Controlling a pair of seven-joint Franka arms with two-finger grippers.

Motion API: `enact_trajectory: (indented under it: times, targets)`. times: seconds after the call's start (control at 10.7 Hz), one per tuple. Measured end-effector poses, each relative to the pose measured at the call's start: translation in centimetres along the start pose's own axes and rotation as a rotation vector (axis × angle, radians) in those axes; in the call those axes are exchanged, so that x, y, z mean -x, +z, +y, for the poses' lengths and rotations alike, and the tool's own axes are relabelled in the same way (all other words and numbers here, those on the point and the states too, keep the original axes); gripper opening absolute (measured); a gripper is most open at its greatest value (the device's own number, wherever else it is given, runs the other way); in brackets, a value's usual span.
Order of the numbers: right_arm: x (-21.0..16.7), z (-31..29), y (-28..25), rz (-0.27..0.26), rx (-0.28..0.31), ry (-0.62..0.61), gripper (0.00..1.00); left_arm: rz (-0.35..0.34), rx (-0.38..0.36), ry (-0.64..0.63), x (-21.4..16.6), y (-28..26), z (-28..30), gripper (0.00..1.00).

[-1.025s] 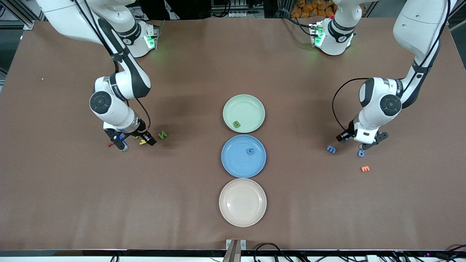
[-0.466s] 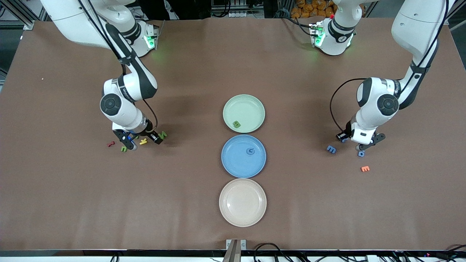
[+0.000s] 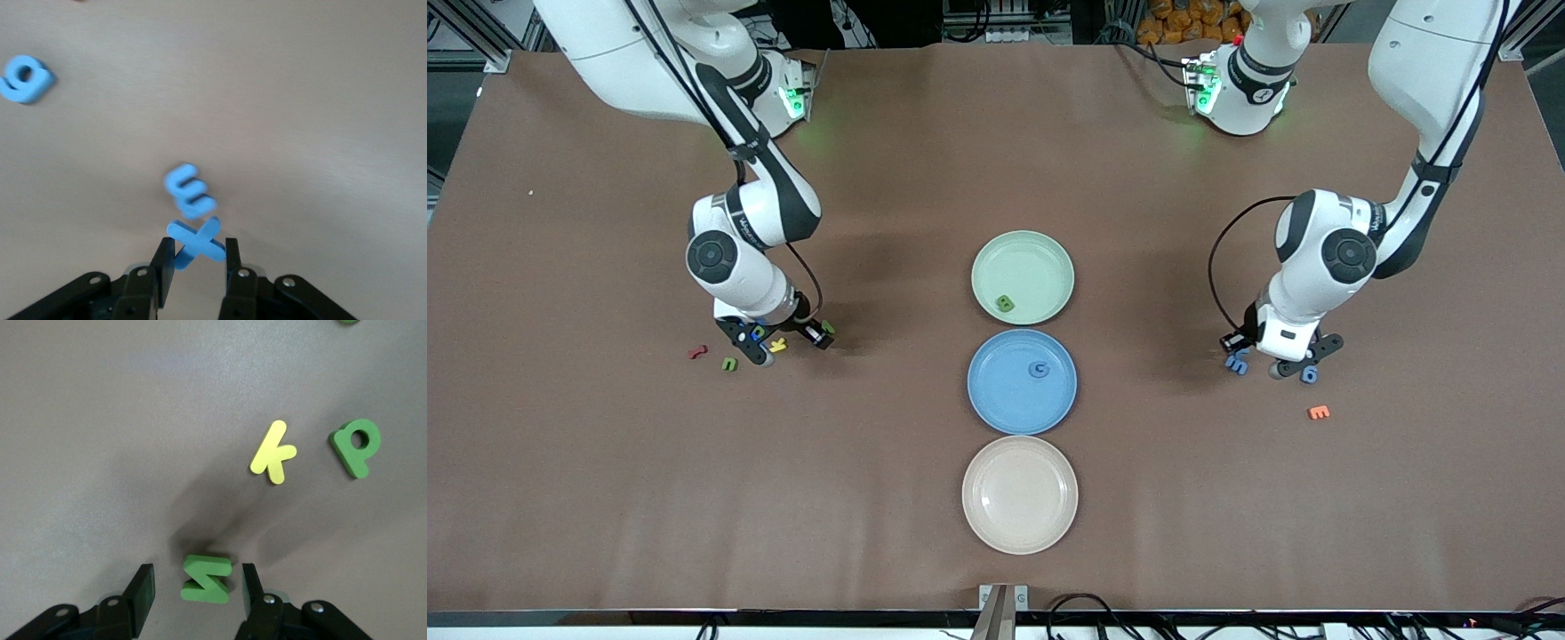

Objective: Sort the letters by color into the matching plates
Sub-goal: 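Grasp blue x with the left gripper while the right gripper grasps green N, then carry blue x to the blue plate with the left gripper and release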

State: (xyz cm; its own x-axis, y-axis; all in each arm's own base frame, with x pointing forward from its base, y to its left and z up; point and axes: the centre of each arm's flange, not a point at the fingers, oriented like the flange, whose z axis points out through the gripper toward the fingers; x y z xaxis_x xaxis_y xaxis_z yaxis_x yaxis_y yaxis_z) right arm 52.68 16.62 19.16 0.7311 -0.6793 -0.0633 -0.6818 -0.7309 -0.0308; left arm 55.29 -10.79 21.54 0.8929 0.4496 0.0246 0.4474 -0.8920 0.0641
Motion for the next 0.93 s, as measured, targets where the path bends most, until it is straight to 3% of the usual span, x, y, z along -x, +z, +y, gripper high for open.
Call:
enact_trajectory:
  times: [0.56,0.93]
  targets:
    - [0.4,-0.1,0.7,-0.006,0.007,-0.007,0.59,0.015,0.063,-0.067,6.2,-2.8,11.7,0.35]
    - [0.7,-0.2,0.9,-0.008,0.009,-0.012,0.56,0.011,0.131,-0.171,8.0,-3.4,18.1,0.35]
